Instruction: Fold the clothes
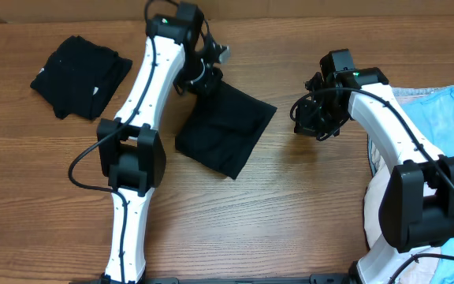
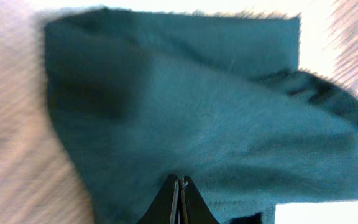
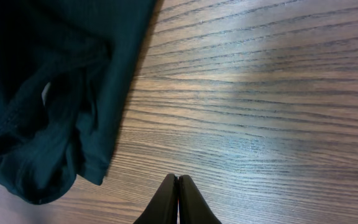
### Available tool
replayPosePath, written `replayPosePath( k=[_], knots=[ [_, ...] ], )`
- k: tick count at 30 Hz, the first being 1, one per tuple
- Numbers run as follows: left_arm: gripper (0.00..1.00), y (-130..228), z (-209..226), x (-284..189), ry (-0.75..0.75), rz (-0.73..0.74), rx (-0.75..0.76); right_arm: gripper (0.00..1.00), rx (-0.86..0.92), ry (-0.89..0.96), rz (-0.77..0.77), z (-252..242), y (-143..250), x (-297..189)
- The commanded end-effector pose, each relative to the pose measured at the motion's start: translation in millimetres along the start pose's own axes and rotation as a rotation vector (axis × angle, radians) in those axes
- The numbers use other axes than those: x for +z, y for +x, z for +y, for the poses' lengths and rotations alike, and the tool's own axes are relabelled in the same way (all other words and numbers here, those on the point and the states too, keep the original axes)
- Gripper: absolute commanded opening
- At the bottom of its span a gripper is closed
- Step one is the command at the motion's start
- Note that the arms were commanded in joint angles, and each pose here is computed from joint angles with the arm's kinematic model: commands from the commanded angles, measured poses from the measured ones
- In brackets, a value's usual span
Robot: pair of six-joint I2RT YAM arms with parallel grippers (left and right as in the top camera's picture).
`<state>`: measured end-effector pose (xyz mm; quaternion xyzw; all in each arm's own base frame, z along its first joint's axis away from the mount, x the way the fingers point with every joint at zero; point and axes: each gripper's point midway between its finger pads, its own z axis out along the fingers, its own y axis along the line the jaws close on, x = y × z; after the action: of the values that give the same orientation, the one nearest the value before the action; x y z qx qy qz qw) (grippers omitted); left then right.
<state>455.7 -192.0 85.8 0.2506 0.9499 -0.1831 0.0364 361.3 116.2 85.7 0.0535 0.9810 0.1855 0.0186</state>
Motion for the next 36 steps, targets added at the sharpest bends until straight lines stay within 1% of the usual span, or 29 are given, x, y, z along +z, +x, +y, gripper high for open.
replayPosePath(
  k=[1,3,4,8,10,12,15,17,20,22,24,26,29,31,34,36],
  knots=[
    [0.04,9,-52,26,0.224,0.041,0.021,0.05,-0.020,-0.015,-0.028,7,-4,-8],
    [0.04,5,-96,27,0.412,0.009,0.093,0.05,-0.020,-0.015,-0.029,7,-5,-8],
    [0.04,3,-112,29,0.457,-0.002,0.115,0.05,-0.021,-0.016,-0.032,8,-5,-8],
    [0.04,-5,-152,40,0.482,-0.017,0.197,0.05,-0.022,-0.017,-0.035,8,-6,-8],
    [0.04,-8,-160,38,0.478,-0.029,0.217,0.05,-0.020,-0.015,-0.030,7,-5,-8],
    [0.04,-14,-161,29,0.467,-0.044,0.207,0.05,-0.018,-0.013,-0.024,7,-4,-8],
    [0.04,-22,-138,5,0.369,-0.064,0.172,0.06,-0.016,-0.011,-0.019,6,-2,-8],
    [0.04,-23,-108,-16,0.240,-0.069,0.126,0.07,-0.017,-0.001,-0.022,5,-3,-8],
    [0.04,-12,-51,-50,0.023,-0.051,0.045,0.08,-0.014,0.051,-0.039,-5,-6,-9],
    [0.06,2,-19,-63,-0.064,-0.018,-0.014,0.08,-0.017,0.054,-0.050,-5,-9,-9],
    [0.08,12,1,-67,-0.065,0.004,-0.069,0.08,-0.016,0.050,-0.064,-4,-12,-9],
    [0.10,19,14,-64,-0.029,0.020,-0.115,0.08,0.012,0.044,-0.078,-3,-15,-9],
    [0.11,33,26,-44,0.041,0.068,-0.150,0.08,0.079,0.035,-0.098,-3,-20,-10],
    [0.11,41,24,-25,0.109,0.101,-0.141,0.08,0.096,0.034,-0.102,-4,-21,-10],
    [0.09,52,4,5,0.248,0.138,-0.121,0.08,0.100,0.037,-0.096,-5,-20,-11],
    [0.09,59,-6,21,0.284,0.166,-0.120,0.08,0.102,0.039,-0.089,-6,-18,-11]
  ],
)
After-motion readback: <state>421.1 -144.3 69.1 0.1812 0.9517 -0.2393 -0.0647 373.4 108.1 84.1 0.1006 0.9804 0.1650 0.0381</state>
